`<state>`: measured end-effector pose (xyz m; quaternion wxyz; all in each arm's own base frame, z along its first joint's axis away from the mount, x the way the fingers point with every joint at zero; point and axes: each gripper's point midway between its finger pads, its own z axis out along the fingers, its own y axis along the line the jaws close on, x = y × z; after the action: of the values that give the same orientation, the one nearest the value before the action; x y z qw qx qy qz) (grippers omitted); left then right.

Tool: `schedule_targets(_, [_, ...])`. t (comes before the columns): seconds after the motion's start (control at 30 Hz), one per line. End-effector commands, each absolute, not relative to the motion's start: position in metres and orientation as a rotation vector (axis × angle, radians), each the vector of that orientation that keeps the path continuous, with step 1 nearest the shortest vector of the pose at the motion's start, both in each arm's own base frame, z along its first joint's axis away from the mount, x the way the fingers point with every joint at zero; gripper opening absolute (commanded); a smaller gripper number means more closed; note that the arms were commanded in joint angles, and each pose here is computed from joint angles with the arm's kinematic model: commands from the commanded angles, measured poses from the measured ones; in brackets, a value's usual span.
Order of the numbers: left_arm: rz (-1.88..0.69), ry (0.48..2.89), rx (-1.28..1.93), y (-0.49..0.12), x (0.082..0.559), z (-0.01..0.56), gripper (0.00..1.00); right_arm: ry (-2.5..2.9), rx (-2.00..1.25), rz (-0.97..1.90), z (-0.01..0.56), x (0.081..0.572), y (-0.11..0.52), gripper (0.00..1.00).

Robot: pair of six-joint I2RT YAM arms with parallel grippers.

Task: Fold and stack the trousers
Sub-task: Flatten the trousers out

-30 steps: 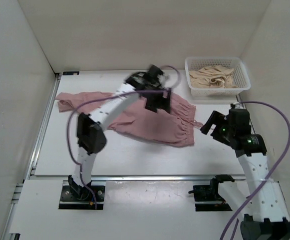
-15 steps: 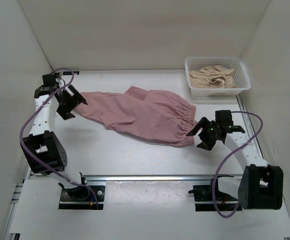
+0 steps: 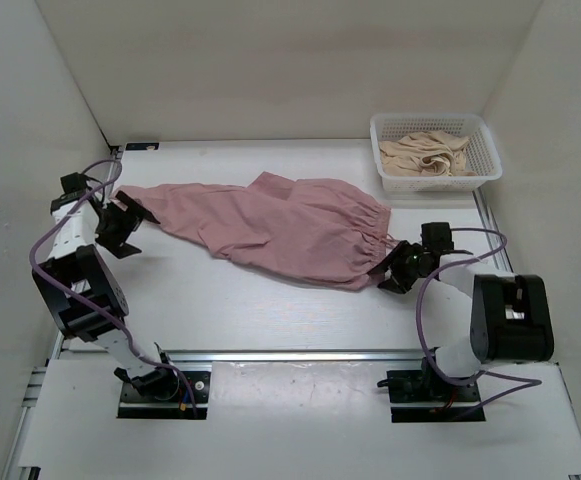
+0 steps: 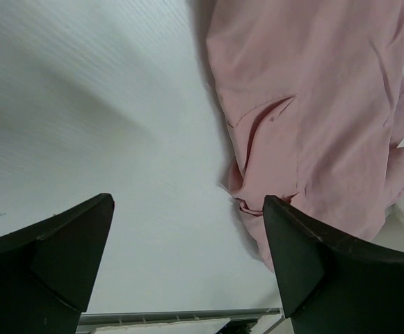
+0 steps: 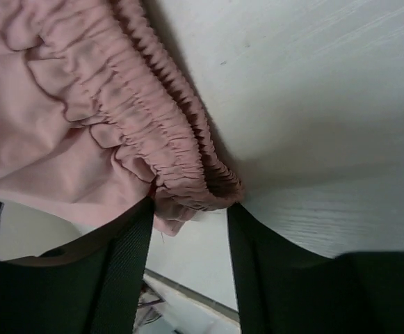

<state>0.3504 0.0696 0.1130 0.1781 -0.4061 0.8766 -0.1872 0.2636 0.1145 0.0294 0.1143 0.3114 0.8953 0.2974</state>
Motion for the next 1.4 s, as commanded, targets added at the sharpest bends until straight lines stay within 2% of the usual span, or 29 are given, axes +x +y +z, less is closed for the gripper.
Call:
schedule_targets(0.0, [-0.550,2.419,-1.131,0.085,0.356,0.122,1.00,2.586,0.865,0.902,0.029,0.284,0.121,0.50])
schedule_targets(0.03, [-0.550,2.419,-1.131,0.085,0.356,0.122,1.00,2.601,0.838,0.878,0.026,0.289,0.124,0.46])
schedule_targets(0.07, [-0.550,2.419,-1.131,0.085,0.356,0.122,1.00,2.595,0.825,0.854,0.026,0.296,0.121,0.33])
schedule_targets(0.17, [-0.545,2.406,-1.136,0.088,0.355,0.125,1.00,2.619,0.783,0.735,0.039,0.313,0.109,0.05])
schedule_targets(0.2, [-0.542,2.410,-1.124,0.088,0.355,0.125,1.00,2.591,0.789,0.682,0.047,0.320,0.098,0.00])
schedule_targets(0.37, [-0.505,2.383,-1.123,0.096,0.355,0.133,1.00,2.406,0.793,0.522,0.118,0.321,0.041,0.00])
schedule_targets(0.53, [-0.485,2.400,-1.121,0.094,0.355,0.128,1.00,2.287,0.864,0.405,0.158,0.293,-0.013,0.00])
schedule_targets(0.77, [-0.437,2.521,-1.007,0.056,0.361,0.111,1.00,2.267,0.909,0.436,0.158,0.283,-0.010,0.00])
schedule_targets(0.97, [-0.336,2.565,-0.996,0.045,0.364,0.104,0.84,2.265,0.915,0.455,0.159,0.283,-0.008,0.00])
schedule_targets(1.0, [-0.289,2.578,-1.028,0.050,0.360,0.098,0.84,2.266,0.916,0.455,0.162,0.282,-0.008,0.00])
schedule_targets(1.17, [-0.220,2.613,-1.074,0.055,0.350,0.087,0.99,2.262,0.900,0.451,0.165,0.284,-0.009,0.00])
schedule_targets(1.3, [-0.204,2.633,-1.102,0.056,0.348,0.074,0.99,2.265,0.890,0.479,0.166,0.284,-0.005,0.00])
schedule_targets(1.37, [-0.188,2.636,-1.106,0.061,0.357,0.070,0.92,2.268,0.879,0.475,0.168,0.283,-0.005,0.00])
